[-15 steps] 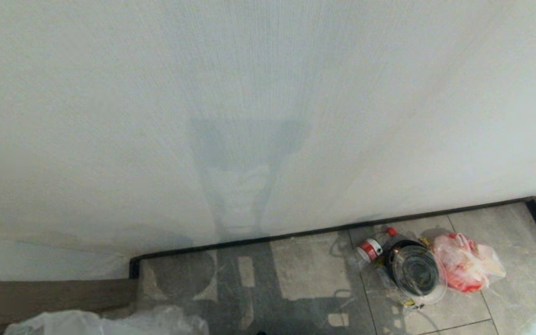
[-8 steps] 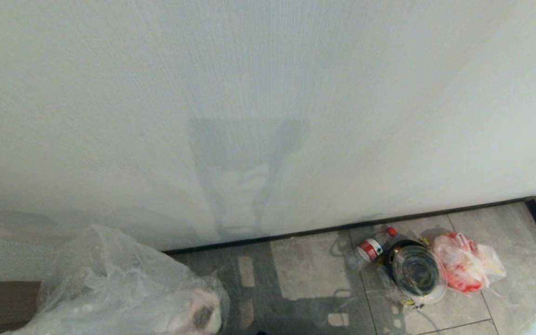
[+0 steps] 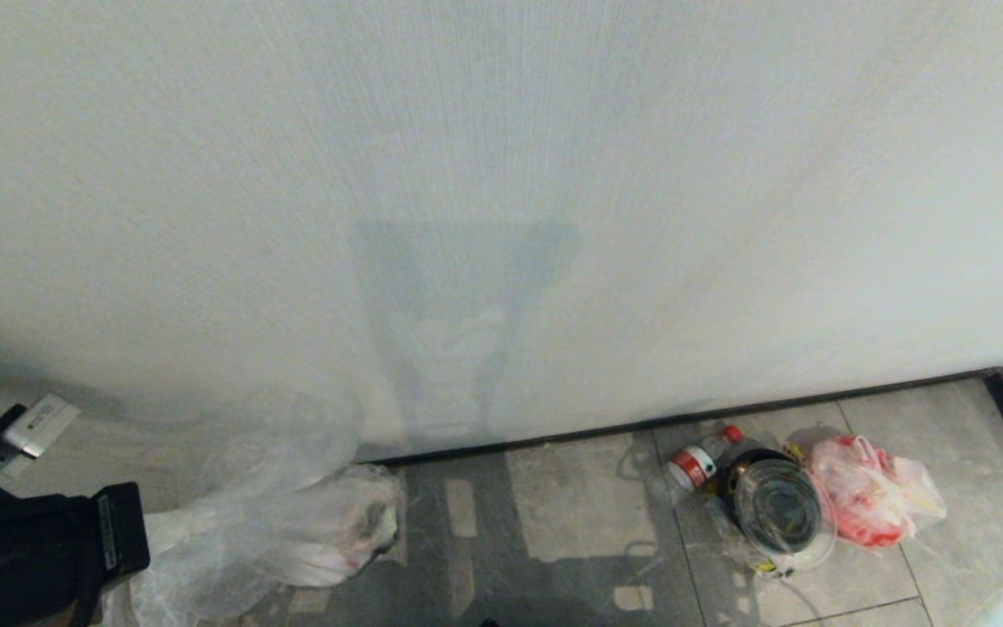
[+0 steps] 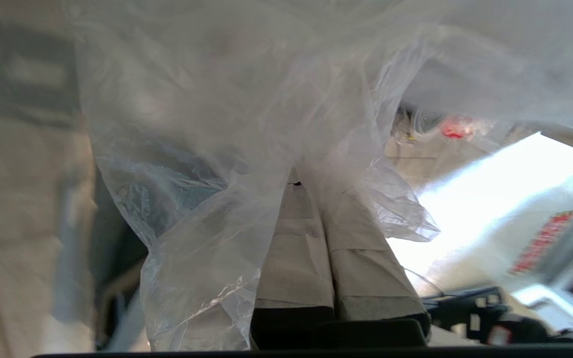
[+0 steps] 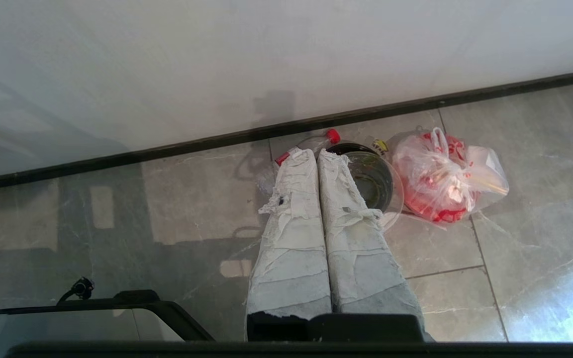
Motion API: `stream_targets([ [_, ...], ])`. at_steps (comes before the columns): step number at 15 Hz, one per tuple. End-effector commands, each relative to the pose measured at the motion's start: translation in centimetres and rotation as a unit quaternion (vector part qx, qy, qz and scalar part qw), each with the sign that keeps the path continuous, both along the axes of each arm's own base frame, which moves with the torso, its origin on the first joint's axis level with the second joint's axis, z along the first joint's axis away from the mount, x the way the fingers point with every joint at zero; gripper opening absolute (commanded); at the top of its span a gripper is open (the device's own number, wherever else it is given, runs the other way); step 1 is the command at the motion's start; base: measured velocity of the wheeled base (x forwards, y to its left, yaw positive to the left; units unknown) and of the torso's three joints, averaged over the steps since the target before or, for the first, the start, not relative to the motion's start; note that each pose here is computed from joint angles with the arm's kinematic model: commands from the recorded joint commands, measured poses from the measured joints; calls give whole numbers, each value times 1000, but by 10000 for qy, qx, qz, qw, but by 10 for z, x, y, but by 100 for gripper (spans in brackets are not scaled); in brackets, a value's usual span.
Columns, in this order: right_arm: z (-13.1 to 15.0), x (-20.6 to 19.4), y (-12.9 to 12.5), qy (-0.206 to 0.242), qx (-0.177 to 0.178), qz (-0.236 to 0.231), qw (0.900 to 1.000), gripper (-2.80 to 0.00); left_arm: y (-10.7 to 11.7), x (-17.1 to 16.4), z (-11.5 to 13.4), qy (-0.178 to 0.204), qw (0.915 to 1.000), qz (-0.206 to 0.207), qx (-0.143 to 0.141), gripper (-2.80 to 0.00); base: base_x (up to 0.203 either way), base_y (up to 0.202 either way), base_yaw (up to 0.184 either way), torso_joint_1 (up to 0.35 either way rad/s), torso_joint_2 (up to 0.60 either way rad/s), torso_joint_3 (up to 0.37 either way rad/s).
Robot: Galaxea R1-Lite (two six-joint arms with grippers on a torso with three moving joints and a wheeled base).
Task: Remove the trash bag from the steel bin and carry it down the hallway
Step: Put the trash bag at the door
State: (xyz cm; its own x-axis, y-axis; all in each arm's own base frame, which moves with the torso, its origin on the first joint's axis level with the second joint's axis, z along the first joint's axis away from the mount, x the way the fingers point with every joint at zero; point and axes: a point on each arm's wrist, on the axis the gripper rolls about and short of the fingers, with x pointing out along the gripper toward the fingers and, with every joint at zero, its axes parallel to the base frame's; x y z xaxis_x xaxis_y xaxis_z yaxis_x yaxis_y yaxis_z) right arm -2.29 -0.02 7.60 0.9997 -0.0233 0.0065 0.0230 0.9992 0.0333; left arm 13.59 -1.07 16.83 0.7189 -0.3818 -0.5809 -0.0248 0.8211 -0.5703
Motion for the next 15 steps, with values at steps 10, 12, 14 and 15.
stream_targets([
  [10,0,0,0,-6,3,1,10000,-280,-35,36,-34,1308,9882,-664,-438,-280,0,0,0,0,0,0],
  [12,0,0,0,-6,3,1,10000,-280,-45,41,-38,1389,9863,-735,-512,-280,0,0,0,0,0,0],
  [14,0,0,0,-6,3,2,10000,-280,-50,47,-42,1435,9854,-738,-550,-280,0,0,0,0,0,0],
  [15,0,0,0,-6,3,1,10000,-280,-53,49,-45,1498,9843,-760,-538,-280,0,0,0,0,0,0],
])
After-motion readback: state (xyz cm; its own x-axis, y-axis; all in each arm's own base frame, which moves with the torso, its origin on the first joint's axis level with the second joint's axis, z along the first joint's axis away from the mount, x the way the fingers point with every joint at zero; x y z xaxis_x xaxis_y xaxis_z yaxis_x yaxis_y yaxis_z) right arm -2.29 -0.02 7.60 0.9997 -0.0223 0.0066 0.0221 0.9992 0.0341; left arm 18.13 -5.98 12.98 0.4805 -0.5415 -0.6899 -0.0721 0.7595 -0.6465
